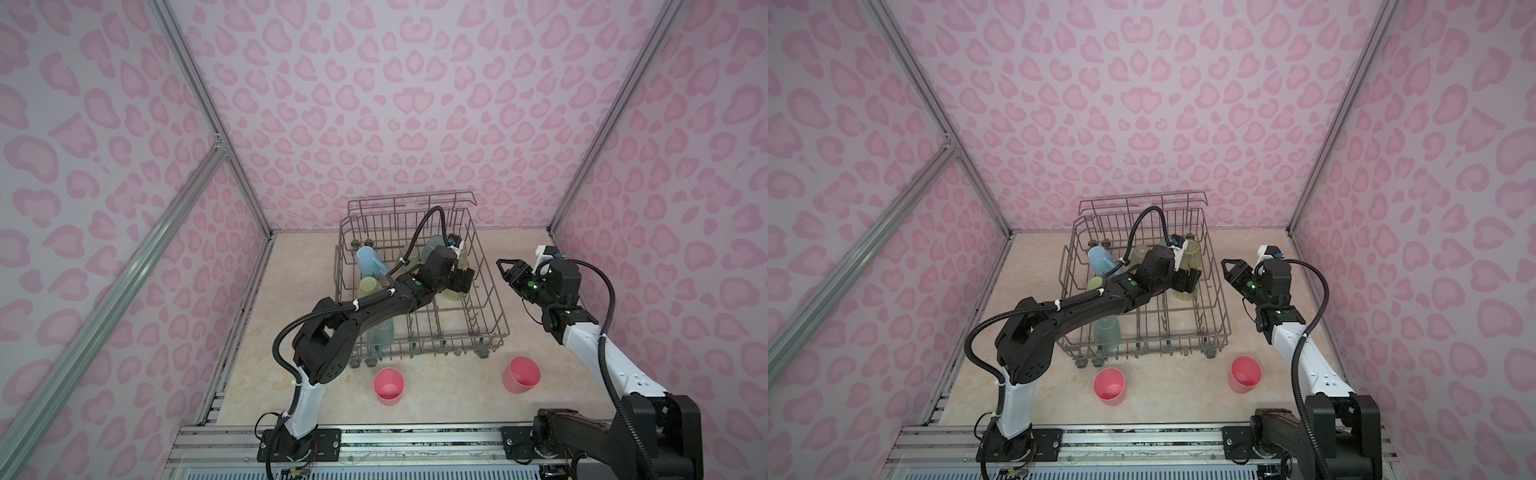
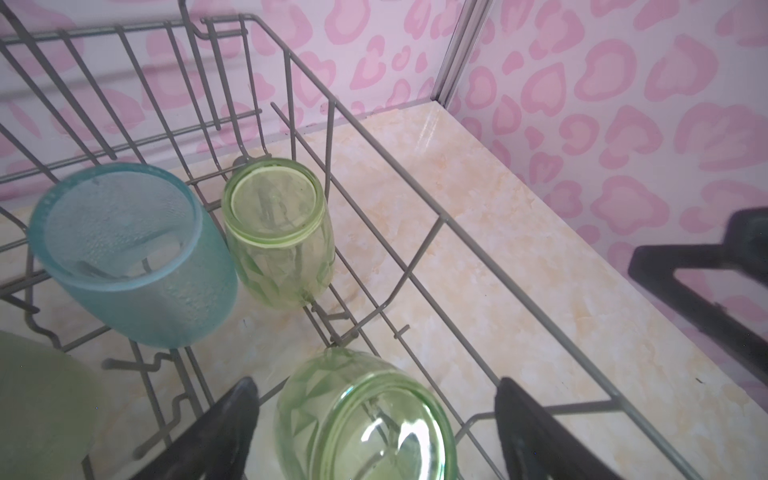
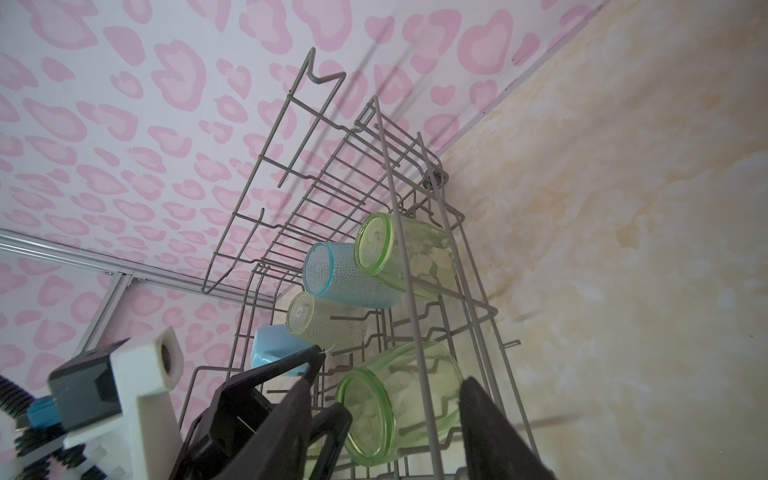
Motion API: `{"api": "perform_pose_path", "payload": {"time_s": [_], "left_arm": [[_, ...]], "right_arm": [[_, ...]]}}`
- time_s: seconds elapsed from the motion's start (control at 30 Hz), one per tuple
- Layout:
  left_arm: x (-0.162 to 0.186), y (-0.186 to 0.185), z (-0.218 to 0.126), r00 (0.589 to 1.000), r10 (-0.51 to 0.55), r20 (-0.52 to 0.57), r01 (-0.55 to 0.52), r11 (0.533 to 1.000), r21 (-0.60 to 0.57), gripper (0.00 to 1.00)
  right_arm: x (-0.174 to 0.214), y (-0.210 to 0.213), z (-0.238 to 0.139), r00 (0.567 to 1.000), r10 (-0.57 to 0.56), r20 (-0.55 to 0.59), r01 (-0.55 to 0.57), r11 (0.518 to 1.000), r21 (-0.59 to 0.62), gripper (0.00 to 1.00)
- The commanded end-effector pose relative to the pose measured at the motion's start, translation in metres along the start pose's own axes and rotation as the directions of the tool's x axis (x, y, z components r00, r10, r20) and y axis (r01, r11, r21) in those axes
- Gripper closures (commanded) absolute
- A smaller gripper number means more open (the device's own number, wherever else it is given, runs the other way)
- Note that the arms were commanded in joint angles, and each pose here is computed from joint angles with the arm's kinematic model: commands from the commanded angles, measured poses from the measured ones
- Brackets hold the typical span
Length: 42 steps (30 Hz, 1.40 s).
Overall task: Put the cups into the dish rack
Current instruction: 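Lower the green cup onto the rack tines with the left gripper, then open the left gripper and lift it away from the placed cup, then lower the left gripper to the pink cup near the rack and grasp it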
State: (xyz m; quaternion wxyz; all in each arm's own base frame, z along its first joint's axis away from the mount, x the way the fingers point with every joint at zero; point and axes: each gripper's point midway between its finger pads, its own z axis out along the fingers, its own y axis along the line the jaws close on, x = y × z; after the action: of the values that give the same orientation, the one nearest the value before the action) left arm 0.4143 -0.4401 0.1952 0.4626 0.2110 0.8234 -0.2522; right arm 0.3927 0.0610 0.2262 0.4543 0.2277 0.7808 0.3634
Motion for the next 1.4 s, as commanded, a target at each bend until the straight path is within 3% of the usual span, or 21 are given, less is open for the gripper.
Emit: {"api": "perform_pose_path", "payload": {"time_s": [0.0,0.3,0.57,0.97,1.37], "left_arm": [[-0.028,0.001,-0.017,0.998,-0.012,0.055,0.013,1.000,-0.010,0.08],[-0.053,0.032,-0.055,0.998,-0.032,0.049,0.039,0.988,-0.149,0.05],[-0.045,0.058,-0.117,0.995,-0.069,-0.076,0.043,0.952,-0.304,0.06],[0.016,0.081,-0.217,0.944,-0.185,-0.275,0.051,0.901,-0.431,0.11],[0.069,0.045,-0.295,0.883,-0.230,-0.410,0.041,0.907,-0.419,0.20]], "right_arm": [[-0.006,0.003,-0.002,0.999,-0.029,0.024,0.029,1.000,0.005,0.43],[-0.007,0.008,-0.007,0.995,-0.098,0.035,0.096,0.994,0.047,0.43],[-0.001,0.023,-0.010,0.977,-0.213,0.025,0.211,0.974,0.086,0.43],[0.018,0.053,-0.017,0.926,-0.377,-0.009,0.377,0.922,0.087,0.42],[0.050,0.065,-0.023,0.881,-0.460,-0.107,0.466,0.884,0.037,0.41]]}}
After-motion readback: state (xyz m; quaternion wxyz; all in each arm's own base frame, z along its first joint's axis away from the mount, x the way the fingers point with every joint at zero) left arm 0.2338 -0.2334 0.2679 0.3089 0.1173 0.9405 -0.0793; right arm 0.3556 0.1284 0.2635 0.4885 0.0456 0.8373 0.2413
